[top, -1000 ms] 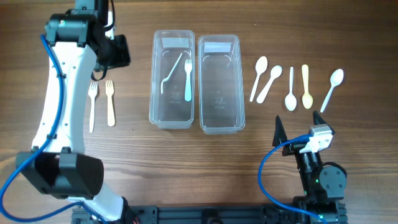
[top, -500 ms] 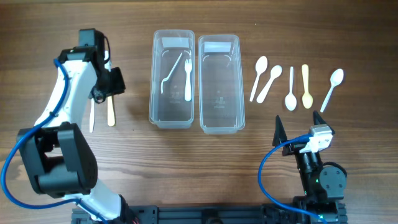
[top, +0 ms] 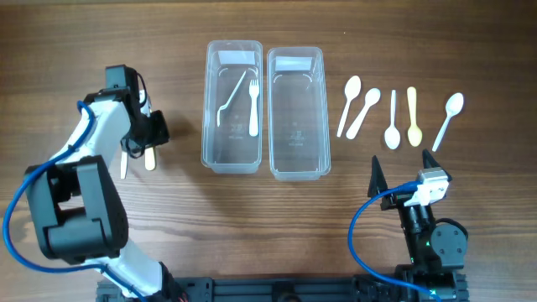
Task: Pack container
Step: 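Reach the left gripper to the yellow fork and grasp it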
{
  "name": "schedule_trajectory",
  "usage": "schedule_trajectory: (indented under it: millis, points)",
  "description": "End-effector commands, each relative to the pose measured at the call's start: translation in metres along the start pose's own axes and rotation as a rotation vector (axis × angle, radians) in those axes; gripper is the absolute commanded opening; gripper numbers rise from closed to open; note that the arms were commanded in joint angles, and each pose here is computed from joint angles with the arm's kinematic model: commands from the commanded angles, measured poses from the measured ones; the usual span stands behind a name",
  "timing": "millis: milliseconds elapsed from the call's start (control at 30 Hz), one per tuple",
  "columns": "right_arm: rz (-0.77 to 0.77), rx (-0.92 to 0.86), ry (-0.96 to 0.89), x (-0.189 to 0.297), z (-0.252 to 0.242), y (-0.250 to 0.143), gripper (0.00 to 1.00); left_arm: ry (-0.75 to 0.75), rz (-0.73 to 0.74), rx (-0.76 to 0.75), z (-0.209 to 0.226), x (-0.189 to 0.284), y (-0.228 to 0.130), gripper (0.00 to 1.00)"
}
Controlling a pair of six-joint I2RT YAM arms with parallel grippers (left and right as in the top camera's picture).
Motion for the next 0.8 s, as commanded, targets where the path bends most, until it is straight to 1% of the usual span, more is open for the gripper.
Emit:
schedule_trajectory:
  millis: [0, 67, 167, 200, 433, 533, 633, 767]
  points:
    - [-0.006, 0.000, -0.015, 0.000, -0.002, 0.001, 1.00, 0.039, 0.063, -0.008, 0.008, -0.021, -0.007, 0.42]
    - [-0.006, 0.000, -0.015, 0.000, -0.002, 0.001, 1.00, 0.040, 0.069, -0.008, 0.008, -0.022, -0.008, 0.44]
    - [-0.006, -0.001, -0.015, 0.000, -0.002, 0.001, 1.00, 0.040, 0.068, -0.008, 0.008, -0.022, -0.007, 0.50]
    - [-0.006, 0.000, -0.015, 0.000, -0.002, 0.001, 1.00, 0.040, 0.068, -0.008, 0.008, -0.022, -0.007, 0.50]
    - [-0.006, 0.000, -0.015, 0.000, -0.002, 0.001, 1.00, 0.045, 0.091, -0.008, 0.009, -0.021, -0.010, 0.50]
    - [-0.006, 0.000, -0.015, 0.000, -0.002, 0.001, 1.00, 0.048, 0.085, -0.036, 0.009, -0.021, -0.009, 0.51]
    - [-0.006, 0.000, -0.015, 0.000, -0.002, 0.001, 1.00, 0.056, 0.057, -0.088, 0.009, -0.021, -0.005, 0.51]
    - [-0.006, 0.000, -0.015, 0.000, -0.002, 0.001, 1.00, 0.099, -0.014, -0.088, 0.011, -0.021, 0.006, 0.49]
Point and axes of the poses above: each gripper's point midway between its finger pads, its own x axis back along the fingers, its own z axis along the line the jaws close on, y = z × x, the point moved 9 cm from there along x, back along the fingers, and after that the axes turned 2 degrees about x, right-handed, at the moved point
